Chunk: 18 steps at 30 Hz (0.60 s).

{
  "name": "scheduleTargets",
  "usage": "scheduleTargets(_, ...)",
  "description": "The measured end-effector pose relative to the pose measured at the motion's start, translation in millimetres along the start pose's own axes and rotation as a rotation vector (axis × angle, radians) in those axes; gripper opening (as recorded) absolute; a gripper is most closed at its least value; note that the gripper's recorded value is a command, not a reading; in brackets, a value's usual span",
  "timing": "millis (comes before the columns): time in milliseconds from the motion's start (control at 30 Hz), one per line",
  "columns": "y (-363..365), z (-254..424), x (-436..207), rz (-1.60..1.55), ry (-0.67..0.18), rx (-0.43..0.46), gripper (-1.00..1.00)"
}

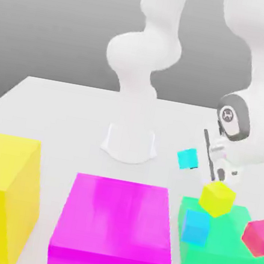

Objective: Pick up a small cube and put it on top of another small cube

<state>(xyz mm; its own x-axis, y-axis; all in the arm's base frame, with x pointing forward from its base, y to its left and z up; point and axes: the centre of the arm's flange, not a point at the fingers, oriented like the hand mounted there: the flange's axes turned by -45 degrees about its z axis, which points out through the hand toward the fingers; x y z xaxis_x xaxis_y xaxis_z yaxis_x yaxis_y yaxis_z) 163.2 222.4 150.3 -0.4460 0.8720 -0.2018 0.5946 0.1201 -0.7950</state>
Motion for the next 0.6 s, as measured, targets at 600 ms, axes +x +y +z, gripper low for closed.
scheduleTargets(600,13,-165,-152,0.11,0.286,-0.592,-1.0)
